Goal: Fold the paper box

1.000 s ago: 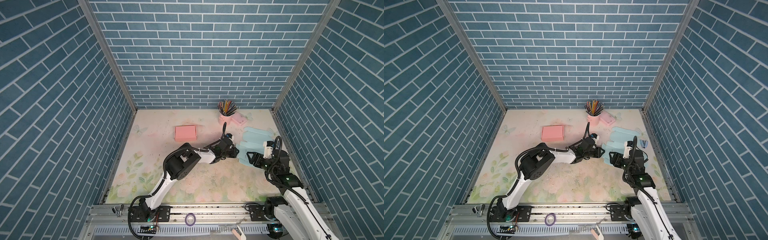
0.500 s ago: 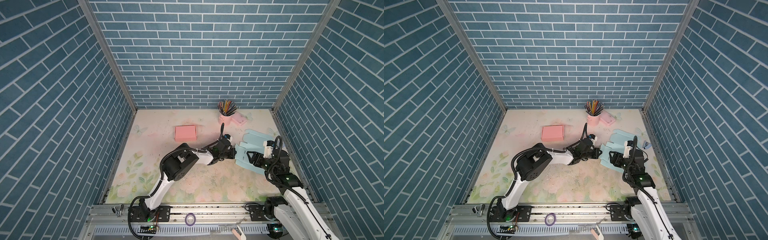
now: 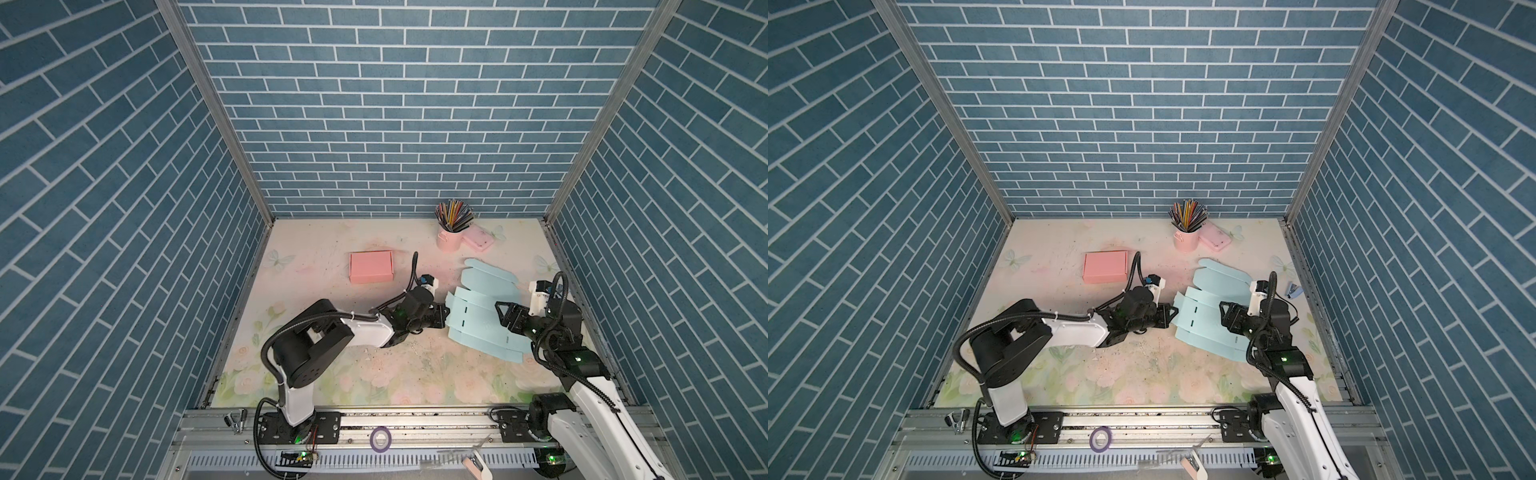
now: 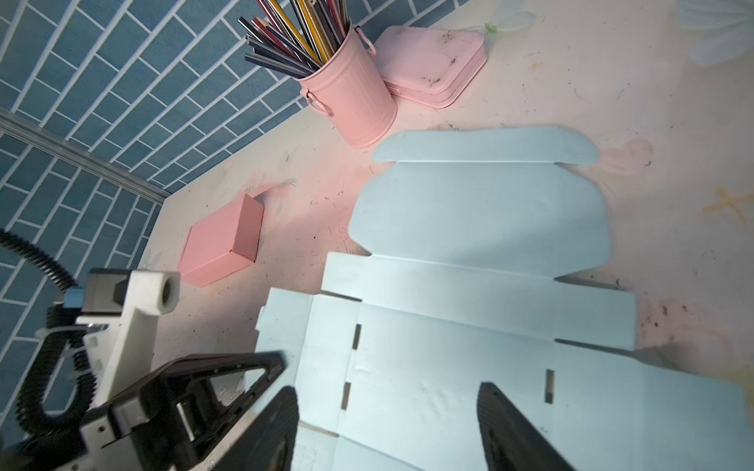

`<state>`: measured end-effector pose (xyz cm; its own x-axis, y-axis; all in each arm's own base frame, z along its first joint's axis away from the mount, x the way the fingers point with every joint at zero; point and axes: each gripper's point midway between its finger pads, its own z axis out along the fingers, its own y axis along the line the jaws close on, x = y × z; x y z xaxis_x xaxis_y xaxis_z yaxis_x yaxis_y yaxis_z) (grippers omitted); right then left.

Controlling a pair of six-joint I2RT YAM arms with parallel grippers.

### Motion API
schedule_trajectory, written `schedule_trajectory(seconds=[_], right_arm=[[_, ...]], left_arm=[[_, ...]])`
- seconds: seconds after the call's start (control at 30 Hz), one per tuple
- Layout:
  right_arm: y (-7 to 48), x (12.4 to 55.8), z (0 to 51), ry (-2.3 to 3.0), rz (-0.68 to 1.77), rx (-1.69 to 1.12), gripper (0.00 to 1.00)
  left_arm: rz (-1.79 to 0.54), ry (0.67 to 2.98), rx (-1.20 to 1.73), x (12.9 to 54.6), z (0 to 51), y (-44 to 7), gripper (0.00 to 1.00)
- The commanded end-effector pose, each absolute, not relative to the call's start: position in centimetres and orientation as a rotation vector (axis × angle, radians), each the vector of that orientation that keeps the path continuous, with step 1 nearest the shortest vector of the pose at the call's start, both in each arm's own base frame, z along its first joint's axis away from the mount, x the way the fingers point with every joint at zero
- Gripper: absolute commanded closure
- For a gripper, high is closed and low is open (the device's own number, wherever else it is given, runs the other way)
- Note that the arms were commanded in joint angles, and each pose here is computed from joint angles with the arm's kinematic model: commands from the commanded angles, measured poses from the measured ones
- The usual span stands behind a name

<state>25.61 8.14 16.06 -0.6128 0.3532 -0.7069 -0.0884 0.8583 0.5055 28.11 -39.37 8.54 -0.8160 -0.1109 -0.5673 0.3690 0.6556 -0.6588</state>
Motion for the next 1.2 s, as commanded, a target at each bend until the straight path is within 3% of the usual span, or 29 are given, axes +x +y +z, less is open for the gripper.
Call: schedule_trajectory(seconds=[0.0, 0.67, 1.17], right_arm=[[8.3, 26.0, 16.1, 2.130, 0.660, 0.213, 0.30], [10.3, 26.6, 13.2, 2.182, 0.754, 0.205, 0.31], [11.6, 26.0, 13.4, 2.207, 0.738, 0.145, 0.30]], left_arm=[[-1.032, 2.272, 0.113, 27.8, 8.6, -36.5, 1.00], [-0.768, 2.310, -0.079, 22.7, 6.4, -24.2, 1.00], [-0.775, 2.319, -0.021, 21.1, 5.8, -26.3, 0.97]])
